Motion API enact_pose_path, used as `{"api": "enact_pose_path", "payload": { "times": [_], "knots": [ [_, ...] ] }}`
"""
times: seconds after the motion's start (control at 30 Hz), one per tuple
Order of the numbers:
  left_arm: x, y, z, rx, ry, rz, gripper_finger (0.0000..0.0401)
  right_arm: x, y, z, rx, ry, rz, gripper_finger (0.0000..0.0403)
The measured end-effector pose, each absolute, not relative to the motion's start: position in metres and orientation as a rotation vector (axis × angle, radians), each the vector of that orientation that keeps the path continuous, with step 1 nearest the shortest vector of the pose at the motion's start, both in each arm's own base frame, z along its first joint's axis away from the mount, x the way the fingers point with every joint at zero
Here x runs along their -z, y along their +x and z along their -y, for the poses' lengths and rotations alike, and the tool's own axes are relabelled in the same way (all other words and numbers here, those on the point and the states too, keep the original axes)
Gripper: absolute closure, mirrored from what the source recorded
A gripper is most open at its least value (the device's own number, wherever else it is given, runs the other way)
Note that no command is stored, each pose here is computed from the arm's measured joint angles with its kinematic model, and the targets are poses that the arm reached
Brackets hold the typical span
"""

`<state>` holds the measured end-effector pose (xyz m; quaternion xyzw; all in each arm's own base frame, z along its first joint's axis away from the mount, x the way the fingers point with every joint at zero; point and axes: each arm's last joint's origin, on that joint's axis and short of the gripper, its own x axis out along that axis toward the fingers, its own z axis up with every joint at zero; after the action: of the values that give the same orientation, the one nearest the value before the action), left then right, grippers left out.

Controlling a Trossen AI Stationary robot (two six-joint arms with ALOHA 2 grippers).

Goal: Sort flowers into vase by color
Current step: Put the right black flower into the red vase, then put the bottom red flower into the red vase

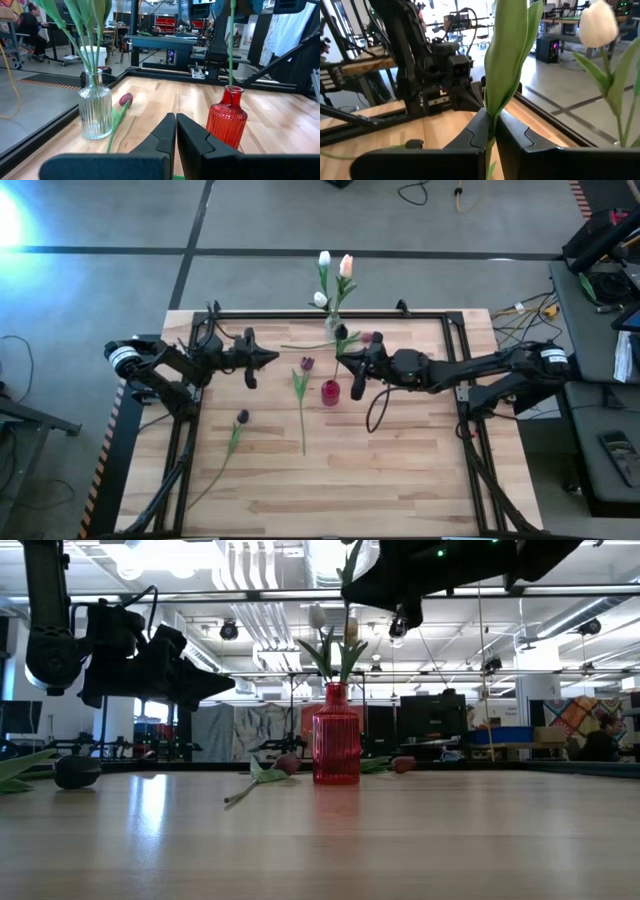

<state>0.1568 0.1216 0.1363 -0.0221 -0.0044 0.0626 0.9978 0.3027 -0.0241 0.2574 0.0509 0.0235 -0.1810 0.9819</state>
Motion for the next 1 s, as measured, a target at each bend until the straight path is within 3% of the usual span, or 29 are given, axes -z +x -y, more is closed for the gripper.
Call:
{"api": "enact_pose_path", "payload": {
  "times": [0.17, 0.63, 1.0],
  "knots": [
    [-0.136, 0.158, -0.120, -0.116, -0.045, 0.009, 0.0401, -0.254, 0.316, 0.025, 0.365, 0.081, -0.072, 0.0359],
    [-0.134, 0.159, -0.119, -0.110, -0.050, -0.014, 0.0401, -0.276, 0.334, 0.026, 0.374, 0.063, -0.287, 0.0225],
    [-0.133, 0.159, -0.119, -0.109, -0.054, -0.022, 0.0401, -0.288, 0.337, 0.019, 0.351, 0.020, -0.342, 0.0211]
  ]
}}
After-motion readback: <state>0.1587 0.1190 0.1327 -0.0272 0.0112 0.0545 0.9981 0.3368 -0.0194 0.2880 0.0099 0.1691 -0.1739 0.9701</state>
